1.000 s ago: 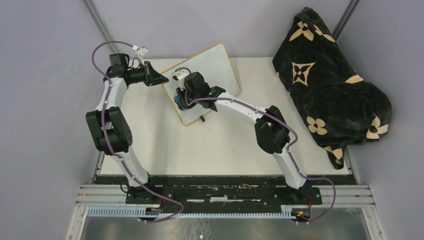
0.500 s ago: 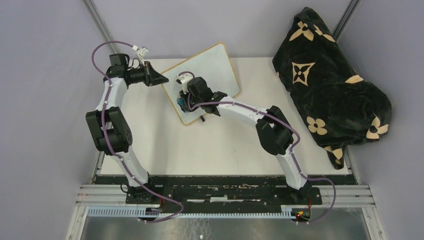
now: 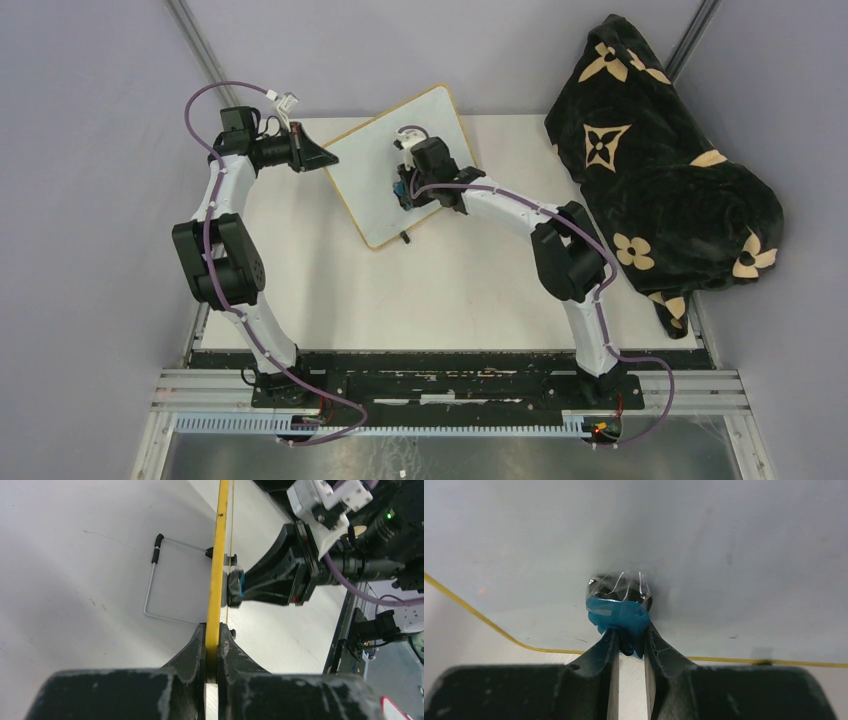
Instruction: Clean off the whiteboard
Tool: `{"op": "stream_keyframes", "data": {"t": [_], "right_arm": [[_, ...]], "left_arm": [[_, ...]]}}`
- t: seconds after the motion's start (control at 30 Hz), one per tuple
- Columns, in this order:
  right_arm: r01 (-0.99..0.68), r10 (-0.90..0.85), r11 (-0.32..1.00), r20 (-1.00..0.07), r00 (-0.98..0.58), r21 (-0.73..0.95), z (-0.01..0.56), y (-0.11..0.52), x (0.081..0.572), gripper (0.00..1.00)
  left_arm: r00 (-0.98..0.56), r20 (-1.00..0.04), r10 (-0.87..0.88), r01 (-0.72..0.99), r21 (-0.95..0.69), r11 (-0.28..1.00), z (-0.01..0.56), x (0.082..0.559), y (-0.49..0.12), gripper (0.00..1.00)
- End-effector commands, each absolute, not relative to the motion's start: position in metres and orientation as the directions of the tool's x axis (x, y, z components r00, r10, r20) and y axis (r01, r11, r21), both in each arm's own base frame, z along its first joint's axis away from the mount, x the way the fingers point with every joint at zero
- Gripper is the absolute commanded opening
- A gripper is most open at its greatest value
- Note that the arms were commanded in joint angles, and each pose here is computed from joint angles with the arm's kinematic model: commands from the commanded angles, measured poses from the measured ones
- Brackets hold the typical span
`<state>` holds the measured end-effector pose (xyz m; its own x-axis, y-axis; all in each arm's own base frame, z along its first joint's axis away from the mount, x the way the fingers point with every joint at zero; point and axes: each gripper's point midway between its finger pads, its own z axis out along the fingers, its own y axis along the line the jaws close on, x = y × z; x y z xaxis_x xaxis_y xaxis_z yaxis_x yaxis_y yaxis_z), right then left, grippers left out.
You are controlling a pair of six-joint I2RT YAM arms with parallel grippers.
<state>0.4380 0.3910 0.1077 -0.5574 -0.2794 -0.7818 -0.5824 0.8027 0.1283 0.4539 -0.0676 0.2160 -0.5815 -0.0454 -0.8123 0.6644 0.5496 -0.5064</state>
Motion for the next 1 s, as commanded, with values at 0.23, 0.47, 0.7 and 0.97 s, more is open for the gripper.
{"op": "stream_keyframes", "data": {"t": [0.23,0.47,0.7,0.97], "right_arm": [[-0.252,-0.186,0.966,-0.828,-0.529,-0.056,0.134,0.249,0.526,0.0],[-0.256,-0.206,0.963,-0.828,-0.522,-0.078,0.167,0.231,0.518,0.0],[-0.245,-0.214,0.965,-0.814,-0.539,-0.092,0.199,0.205,0.497,0.0],[-0.224,-0.192,0.971,-0.815,-0.547,-0.079,0.21,0.189,0.483,0.0]], "left_arm": [[-0.61,-0.792,0.027,0.624,-0.459,0.632,0.192,0.449,-0.058,0.03],[-0.613,-0.79,0.025,0.619,-0.46,0.637,0.192,0.451,-0.057,0.03],[-0.61,-0.792,0.021,0.612,-0.455,0.647,0.196,0.455,-0.056,0.16],[-0.61,-0.793,0.0,0.607,-0.468,0.642,0.206,0.456,-0.057,0.43]]}}
